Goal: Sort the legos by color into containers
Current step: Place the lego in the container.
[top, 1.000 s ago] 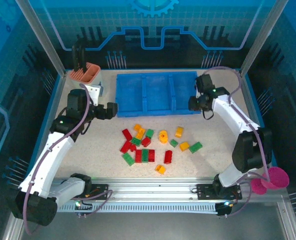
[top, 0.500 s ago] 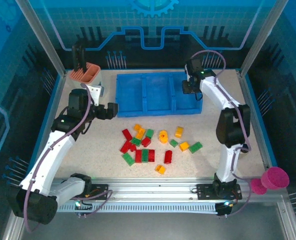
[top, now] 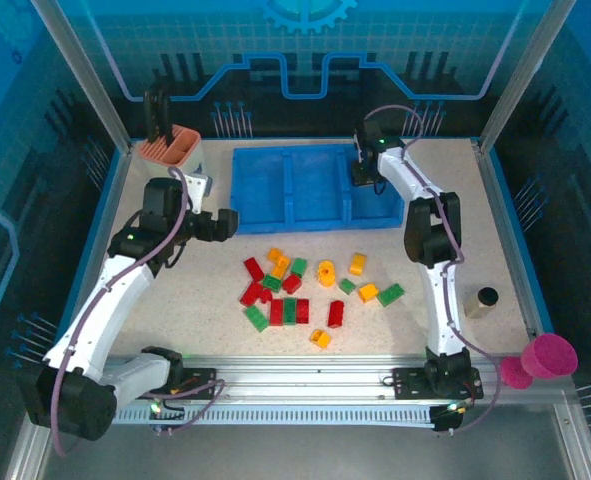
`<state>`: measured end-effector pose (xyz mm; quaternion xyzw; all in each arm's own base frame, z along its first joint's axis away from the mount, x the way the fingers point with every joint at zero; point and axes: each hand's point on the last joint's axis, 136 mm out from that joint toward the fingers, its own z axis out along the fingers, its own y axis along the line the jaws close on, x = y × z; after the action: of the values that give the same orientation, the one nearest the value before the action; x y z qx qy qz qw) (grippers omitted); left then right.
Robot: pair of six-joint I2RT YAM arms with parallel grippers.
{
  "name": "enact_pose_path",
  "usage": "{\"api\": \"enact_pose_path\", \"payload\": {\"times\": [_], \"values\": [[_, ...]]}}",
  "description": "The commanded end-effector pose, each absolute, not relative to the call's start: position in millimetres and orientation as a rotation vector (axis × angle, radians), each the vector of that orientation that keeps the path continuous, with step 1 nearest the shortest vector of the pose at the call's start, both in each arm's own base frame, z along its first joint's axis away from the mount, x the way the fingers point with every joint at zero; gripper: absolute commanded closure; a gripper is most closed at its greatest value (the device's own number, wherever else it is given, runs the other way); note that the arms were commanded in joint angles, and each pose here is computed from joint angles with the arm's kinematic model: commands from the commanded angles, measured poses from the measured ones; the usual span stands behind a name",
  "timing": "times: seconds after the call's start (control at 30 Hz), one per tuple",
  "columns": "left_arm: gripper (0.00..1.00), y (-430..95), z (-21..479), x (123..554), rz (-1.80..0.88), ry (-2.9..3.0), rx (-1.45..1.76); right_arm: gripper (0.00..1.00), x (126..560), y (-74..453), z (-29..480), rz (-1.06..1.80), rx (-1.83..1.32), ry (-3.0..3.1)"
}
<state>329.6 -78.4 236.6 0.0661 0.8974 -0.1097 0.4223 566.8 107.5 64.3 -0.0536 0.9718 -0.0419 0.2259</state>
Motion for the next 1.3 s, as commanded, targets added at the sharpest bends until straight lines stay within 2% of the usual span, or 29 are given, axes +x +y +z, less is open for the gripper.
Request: {"api": "enact_pose_path", "payload": {"times": [0.0,0.2,0.47,0.73,1.0,1.13,1.27], "values": [[0.01,-83.5,237.4,327.5,-0.288,2.253,0.208,0.57,566.7,105.8,53.4,-0.103,-0.119,2.721],[0.00,-84.1,235.3,327.8,-0.291,2.262,0.212,0.52,568.0,104.9,53.7,-0.096,-0.121,2.722],[0.01,-85.8,234.1,328.3,-0.302,2.269,0.216,0.40,563.1,106.0,83.4,-0.074,-0.111,2.687],[0.00,-86.8,238.8,325.7,-0.312,2.253,0.223,0.41,538.5,108.2,141.0,-0.064,-0.085,2.629],[0.01,-90.2,242.5,321.6,-0.341,2.239,0.227,0.41,460.2,110.1,171.0,0.024,0.084,2.600],[0.01,-91.7,250.1,320.1,-0.358,2.214,0.226,0.41,414.6,131.5,156.7,0.142,0.161,2.561],[0.01,-93.9,253.4,317.9,-0.376,2.206,0.228,0.41,364.6,146.9,119.5,0.211,0.228,2.648]]}}
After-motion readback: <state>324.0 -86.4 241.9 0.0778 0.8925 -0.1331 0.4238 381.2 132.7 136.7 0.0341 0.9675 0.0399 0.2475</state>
